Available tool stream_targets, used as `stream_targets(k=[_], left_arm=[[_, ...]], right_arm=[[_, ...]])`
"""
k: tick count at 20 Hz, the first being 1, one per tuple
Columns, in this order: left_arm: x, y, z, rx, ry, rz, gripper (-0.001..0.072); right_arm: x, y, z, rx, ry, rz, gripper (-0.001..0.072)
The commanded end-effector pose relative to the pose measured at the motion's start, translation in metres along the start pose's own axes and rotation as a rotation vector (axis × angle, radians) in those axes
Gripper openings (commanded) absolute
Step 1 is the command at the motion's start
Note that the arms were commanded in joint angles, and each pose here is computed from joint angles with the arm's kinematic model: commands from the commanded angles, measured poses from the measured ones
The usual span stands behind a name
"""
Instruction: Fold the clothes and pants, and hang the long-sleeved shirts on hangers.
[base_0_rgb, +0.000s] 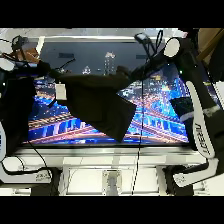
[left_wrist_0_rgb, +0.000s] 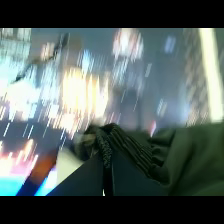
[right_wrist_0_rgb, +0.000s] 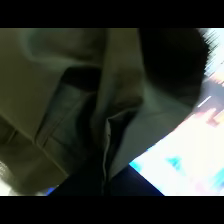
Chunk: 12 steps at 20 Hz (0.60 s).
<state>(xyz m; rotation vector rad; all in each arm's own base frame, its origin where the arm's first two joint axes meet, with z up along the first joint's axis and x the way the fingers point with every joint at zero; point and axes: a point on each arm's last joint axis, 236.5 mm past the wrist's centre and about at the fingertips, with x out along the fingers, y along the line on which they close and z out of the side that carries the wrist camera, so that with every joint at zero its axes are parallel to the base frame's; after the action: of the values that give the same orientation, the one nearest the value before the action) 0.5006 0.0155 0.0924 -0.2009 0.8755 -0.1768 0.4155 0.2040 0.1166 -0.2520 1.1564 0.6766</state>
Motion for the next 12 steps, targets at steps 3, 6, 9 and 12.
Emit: stream_targets(k=[3,6,9,12], left_arm=[[-0.038,0.046,-0.091,0.082,0.369,0.197,0.0011],[-0.026,0.046,-0.099,0.095,0.371,0.198,0.0011],[-0.007,0.043,-0.105,0.113,0.344,0.197,0.0011],[0.007,0.045,-0.129,0.107,0.375,0.193,0.0011]], right_arm=[[0.024,0.111,-0.115,-0.036,0.288,0.124,-0.0001],[0.075,0.160,-0.180,0.013,0.417,0.182,0.0000],[0.110,0.198,-0.216,0.028,0.439,0.222,0.0000],[0.127,0.209,-0.229,0.093,0.429,0.193,0.0001]])
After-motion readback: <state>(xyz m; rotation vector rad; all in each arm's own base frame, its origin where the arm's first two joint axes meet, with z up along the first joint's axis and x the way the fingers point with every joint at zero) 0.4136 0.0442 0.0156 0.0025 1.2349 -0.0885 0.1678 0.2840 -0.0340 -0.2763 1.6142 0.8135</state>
